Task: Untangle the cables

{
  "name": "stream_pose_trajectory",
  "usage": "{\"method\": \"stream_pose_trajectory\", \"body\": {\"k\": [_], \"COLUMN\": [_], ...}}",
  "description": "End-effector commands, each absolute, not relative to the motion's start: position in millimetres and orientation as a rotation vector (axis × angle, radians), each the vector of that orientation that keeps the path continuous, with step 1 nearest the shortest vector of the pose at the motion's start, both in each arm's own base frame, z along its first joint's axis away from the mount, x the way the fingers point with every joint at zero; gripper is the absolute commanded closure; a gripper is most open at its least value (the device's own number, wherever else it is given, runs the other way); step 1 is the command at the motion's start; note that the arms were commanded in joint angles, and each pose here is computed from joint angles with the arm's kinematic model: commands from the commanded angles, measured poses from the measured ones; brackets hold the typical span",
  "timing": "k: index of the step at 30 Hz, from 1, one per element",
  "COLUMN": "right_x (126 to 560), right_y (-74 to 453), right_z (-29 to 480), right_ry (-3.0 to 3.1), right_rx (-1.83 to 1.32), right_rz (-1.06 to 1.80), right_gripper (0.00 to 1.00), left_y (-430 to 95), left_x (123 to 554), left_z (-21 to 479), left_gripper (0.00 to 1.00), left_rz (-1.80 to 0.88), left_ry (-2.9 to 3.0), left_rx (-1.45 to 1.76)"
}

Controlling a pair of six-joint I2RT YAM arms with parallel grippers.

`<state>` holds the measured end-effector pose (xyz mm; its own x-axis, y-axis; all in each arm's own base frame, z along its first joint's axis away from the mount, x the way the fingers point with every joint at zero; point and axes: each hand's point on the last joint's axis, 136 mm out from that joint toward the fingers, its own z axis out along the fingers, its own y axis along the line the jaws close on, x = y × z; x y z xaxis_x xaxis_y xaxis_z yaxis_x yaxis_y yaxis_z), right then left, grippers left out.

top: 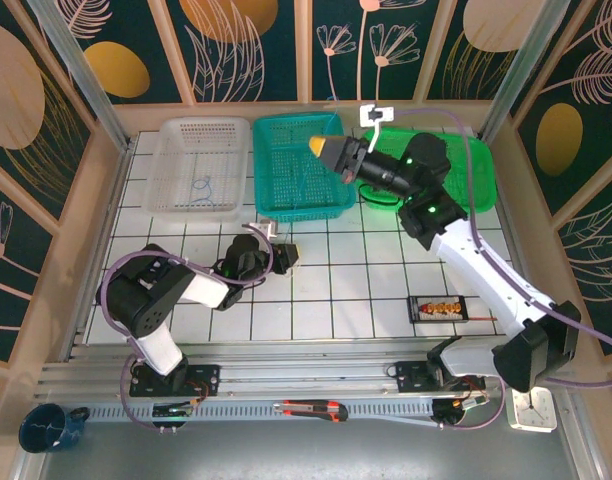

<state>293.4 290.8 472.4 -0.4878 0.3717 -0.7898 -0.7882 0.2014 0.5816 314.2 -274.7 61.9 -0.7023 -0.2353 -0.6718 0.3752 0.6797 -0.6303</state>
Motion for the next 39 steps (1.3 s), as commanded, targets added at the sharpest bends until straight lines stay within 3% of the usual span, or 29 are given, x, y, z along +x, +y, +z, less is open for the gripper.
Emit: {"method": "stream_pose_trajectory", "body": {"k": [1,7,13,20,26,32,39], "right_x": [262,255,260,274,288,292,294], "right_y": [262,249,244,241,238,243,246], "right_z": [561,595,591,559,518,482,450], "right_ry": [1.213,1.139,1.160,1.238,1.325,1.403,1.484], "right_rx": [-0.482,-0.493,-0.488,-0.462,-0.423,-0.438,-0.443], "right_rz": [1.484,1.465,1.429,1.389,1.356,1.364,1.367], "right_gripper": [1.00,1.00,1.00,1.00,1.00,1.00,1.00], "left_y": [-266,-263,-265,-264,-252,-242,-250], "left_x": [300,296,294,289,280,274,272], "left_z": [30,23,42,96,140,199,270], "left_gripper": [0.74,0.70,0.59,0.28,0.13,0.05,0.04], "left_rz": [-0.990,-0.993,-1.025,-1.080,-1.075,-1.074,-1.072], "left_ry": [2.220,2.235,2.204,2.129,2.064,1.934,1.790], "left_rx": [0.075,0.066,0.074,0.082,0.076,0.101,0.245]}}
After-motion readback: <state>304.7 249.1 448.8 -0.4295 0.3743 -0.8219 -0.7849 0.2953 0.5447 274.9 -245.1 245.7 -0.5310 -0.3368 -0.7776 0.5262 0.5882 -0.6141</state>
